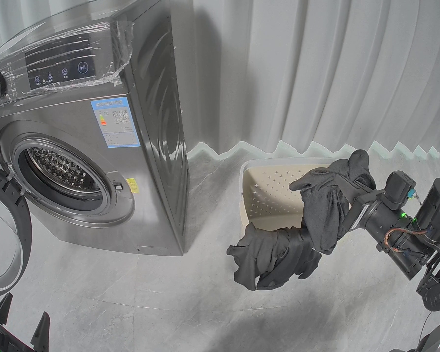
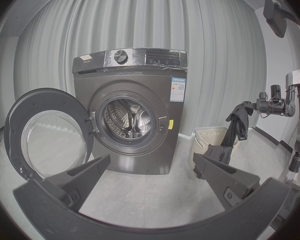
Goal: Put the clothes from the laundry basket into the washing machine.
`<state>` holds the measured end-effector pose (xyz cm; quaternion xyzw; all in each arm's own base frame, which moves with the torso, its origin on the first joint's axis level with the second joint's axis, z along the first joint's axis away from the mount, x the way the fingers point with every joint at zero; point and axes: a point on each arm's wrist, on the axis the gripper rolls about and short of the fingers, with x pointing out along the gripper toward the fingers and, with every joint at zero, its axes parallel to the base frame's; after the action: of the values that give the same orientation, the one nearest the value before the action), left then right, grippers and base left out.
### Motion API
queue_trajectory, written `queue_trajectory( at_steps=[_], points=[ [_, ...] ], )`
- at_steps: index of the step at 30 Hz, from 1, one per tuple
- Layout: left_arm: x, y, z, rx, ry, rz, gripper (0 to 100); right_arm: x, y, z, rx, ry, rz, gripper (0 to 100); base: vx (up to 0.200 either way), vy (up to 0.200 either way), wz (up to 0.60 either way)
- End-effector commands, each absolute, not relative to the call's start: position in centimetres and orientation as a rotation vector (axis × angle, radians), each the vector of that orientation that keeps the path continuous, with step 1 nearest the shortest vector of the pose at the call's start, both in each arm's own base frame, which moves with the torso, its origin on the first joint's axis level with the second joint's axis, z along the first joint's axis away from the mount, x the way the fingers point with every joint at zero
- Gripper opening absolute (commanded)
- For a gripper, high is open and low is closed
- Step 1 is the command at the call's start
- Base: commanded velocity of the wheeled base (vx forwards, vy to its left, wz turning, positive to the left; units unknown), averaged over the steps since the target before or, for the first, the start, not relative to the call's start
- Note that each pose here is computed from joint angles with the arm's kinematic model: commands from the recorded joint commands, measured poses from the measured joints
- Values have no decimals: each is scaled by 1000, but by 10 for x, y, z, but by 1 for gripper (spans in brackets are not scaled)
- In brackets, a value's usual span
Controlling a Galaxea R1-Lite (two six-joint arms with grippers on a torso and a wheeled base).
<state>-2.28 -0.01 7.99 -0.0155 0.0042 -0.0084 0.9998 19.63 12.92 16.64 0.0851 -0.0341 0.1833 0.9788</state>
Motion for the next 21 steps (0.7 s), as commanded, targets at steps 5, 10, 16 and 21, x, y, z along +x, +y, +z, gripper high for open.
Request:
queue_trajectory(
  at_steps=[5, 10, 16, 21],
  points=[
    [-23, 0, 76, -31, 5, -17, 100, 198, 131, 167, 172, -71, 375, 0, 0, 200, 0],
    [-23, 0, 76, -31, 5, -17, 100, 198, 131, 165, 170, -65, 384, 0, 0, 200, 0],
    [-23, 0, 76, -32, 5, -17, 100, 199, 132, 165, 170, -65, 384, 0, 0, 200, 0],
    [-23, 0, 76, -32, 5, -17, 100, 199, 132, 165, 170, -65, 386, 0, 0, 200, 0]
  ],
)
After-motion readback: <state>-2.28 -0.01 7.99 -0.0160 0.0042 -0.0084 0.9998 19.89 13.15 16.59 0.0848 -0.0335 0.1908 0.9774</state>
